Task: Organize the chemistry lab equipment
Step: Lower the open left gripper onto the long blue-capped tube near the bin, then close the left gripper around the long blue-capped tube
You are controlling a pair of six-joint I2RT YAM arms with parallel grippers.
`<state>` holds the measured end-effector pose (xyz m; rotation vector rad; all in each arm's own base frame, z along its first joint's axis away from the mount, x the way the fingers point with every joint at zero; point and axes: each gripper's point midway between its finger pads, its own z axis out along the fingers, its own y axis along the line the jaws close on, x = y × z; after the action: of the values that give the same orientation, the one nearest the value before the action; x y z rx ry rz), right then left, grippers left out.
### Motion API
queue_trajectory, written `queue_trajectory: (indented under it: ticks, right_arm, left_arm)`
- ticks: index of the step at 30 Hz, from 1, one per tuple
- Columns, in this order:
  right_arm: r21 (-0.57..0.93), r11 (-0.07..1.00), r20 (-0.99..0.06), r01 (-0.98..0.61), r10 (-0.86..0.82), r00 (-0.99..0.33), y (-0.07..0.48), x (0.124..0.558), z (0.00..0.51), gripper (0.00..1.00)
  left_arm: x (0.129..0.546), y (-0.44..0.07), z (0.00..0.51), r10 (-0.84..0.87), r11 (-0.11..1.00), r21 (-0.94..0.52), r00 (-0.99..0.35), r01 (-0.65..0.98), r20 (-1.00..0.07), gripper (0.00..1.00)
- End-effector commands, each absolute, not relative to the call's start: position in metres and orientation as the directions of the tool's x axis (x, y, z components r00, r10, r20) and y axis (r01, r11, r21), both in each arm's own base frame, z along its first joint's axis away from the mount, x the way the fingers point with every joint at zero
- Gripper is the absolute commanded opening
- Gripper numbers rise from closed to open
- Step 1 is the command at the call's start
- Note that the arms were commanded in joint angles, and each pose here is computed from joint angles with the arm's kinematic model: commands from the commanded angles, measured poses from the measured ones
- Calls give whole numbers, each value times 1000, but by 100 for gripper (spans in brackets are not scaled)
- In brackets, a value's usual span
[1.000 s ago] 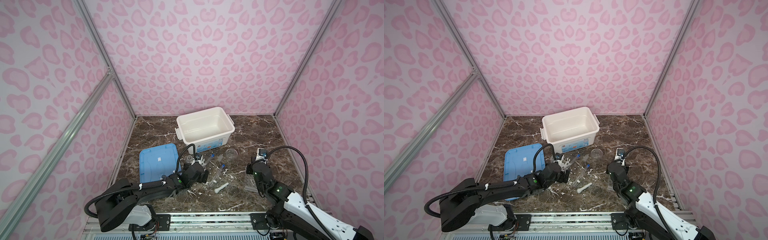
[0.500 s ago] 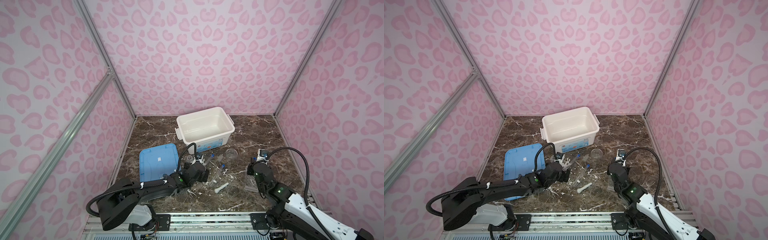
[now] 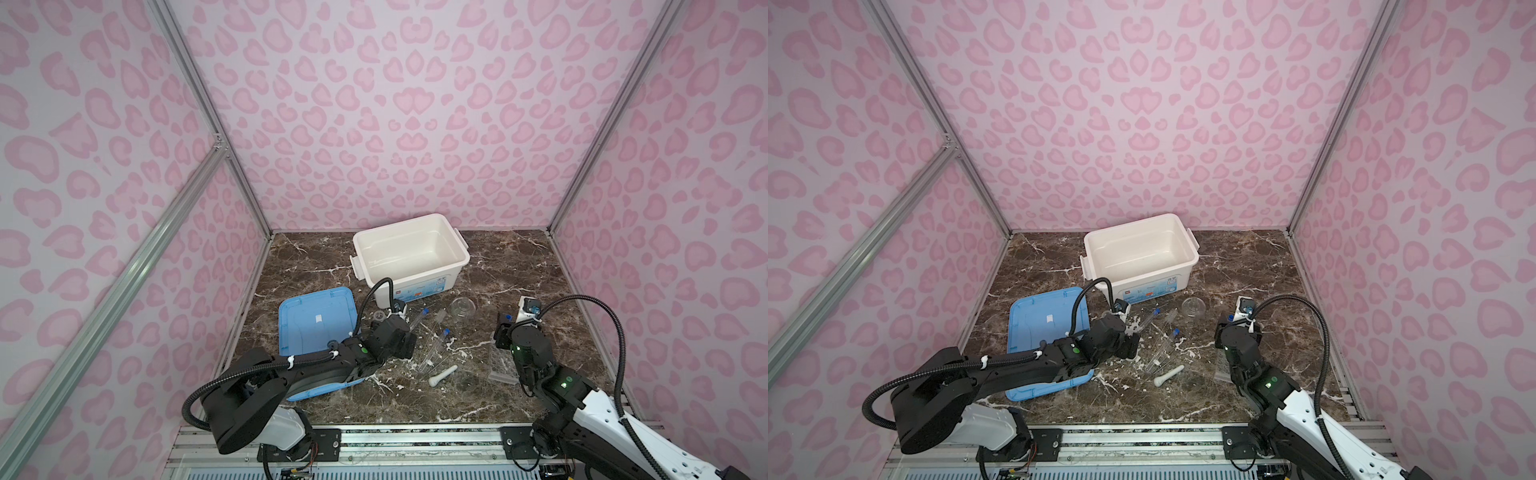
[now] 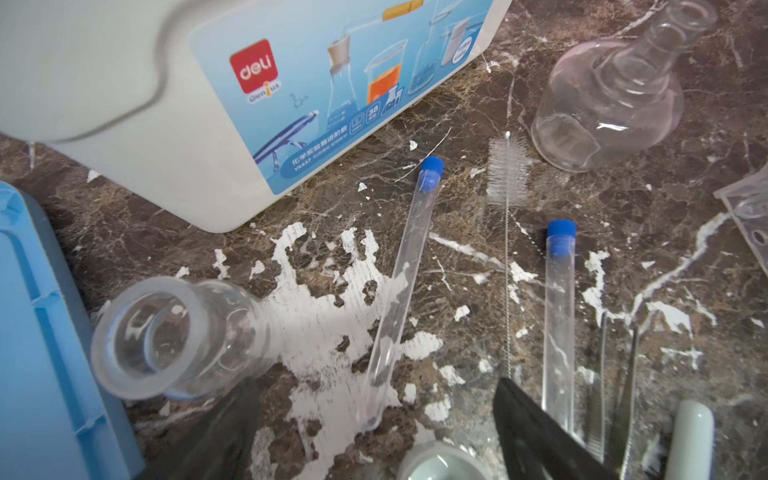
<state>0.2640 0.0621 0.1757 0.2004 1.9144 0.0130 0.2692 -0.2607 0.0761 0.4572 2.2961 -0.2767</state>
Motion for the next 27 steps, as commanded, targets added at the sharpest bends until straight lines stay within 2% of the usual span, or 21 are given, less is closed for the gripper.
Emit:
queue_trajectory:
  ticks: [1, 11, 14, 21, 27]
  right_arm:
    - [124, 985, -929, 123, 159, -334, 64, 264, 180, 63]
    - [170, 979, -928, 116, 198, -316, 62, 262, 191, 64]
    - [172, 979, -926, 112, 199, -320, 62, 262, 191, 65]
    - [179, 978, -925, 111, 205, -320, 61, 263, 192, 65]
    - [189, 976, -923, 108, 215, -319, 61, 263, 194, 66]
  left_arm:
    - [268, -269, 73, 277, 892, -62, -651, 448, -707, 86]
    - [275, -278, 63, 293, 883, -80, -676, 463, -676, 76]
    - [278, -280, 60, 292, 883, -88, -688, 460, -665, 70]
    - [283, -286, 54, 308, 880, -85, -699, 466, -645, 68]
    - [287, -287, 44, 316, 886, -77, -718, 457, -620, 59]
